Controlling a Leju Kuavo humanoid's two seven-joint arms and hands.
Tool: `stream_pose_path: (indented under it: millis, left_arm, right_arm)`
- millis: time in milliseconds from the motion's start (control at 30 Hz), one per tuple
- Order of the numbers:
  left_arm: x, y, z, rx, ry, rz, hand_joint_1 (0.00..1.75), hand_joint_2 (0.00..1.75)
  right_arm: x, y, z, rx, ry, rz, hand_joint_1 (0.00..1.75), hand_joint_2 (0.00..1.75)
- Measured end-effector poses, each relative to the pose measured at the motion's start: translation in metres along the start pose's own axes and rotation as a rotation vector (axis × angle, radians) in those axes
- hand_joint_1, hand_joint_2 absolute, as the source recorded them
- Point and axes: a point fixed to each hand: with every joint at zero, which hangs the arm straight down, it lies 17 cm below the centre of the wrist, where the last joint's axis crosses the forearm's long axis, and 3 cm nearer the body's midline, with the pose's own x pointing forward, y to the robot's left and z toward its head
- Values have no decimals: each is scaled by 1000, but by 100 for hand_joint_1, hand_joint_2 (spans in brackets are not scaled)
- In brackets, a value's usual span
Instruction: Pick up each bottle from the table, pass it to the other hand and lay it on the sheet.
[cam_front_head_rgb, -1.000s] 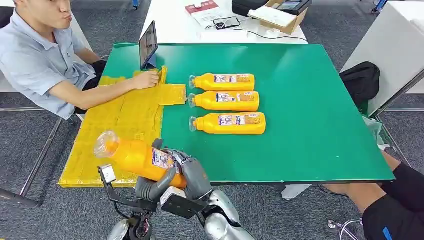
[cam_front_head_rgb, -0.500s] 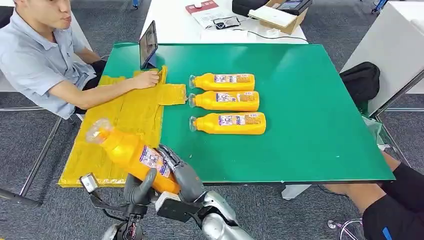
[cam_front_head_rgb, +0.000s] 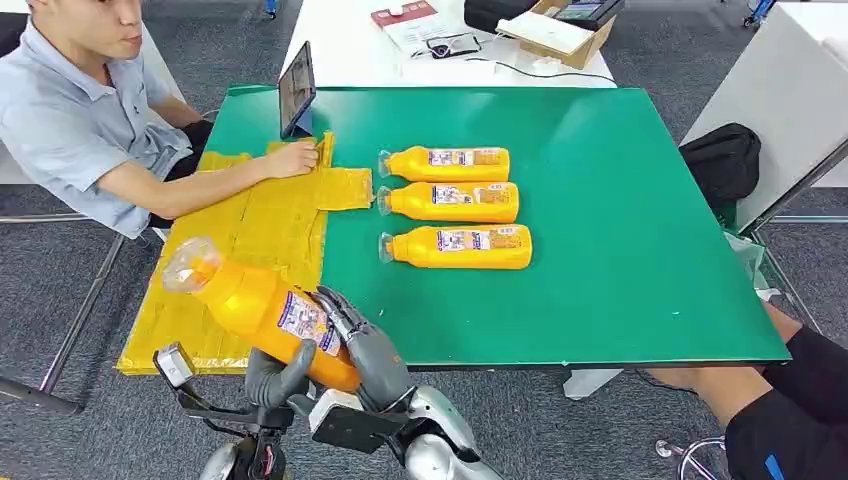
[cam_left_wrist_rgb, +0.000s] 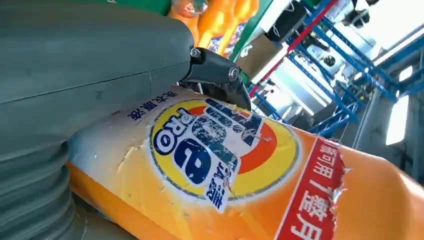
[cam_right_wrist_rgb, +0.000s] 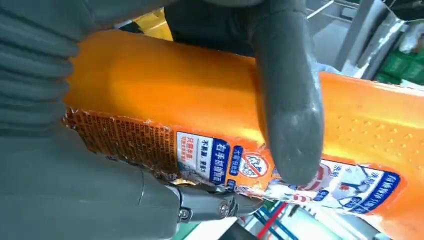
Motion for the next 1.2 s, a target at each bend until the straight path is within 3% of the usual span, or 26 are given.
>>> stream_pose_path:
  millis: [300, 633, 867, 967, 1067, 1200]
  left_arm:
    - [9, 1, -5, 1, -30, -66, 175, 175]
    - [55, 51, -21, 166, -148, -145, 175, 175]
    - [75, 68, -26, 217, -193, -174, 175, 175]
    - [87, 85, -27, 308, -231, -357, 175, 175]
    - [109, 96, -29, 398, -297, -734, 175, 175]
    - [127, 92, -39, 406, -344, -1035, 175, 175]
  right_arm:
    - [16, -25, 6, -65, -38, 6, 0, 0]
    - [23, -91, 16, -271, -66, 22, 0, 0]
    - [18, -108, 22, -319, -69, 24, 0, 0]
    - [18, -115, 24, -343, -79, 40, 0, 0]
    - [26, -124, 27, -380, -103, 56, 0, 0]
    - [42, -147, 34, -471, -166, 94, 0, 0]
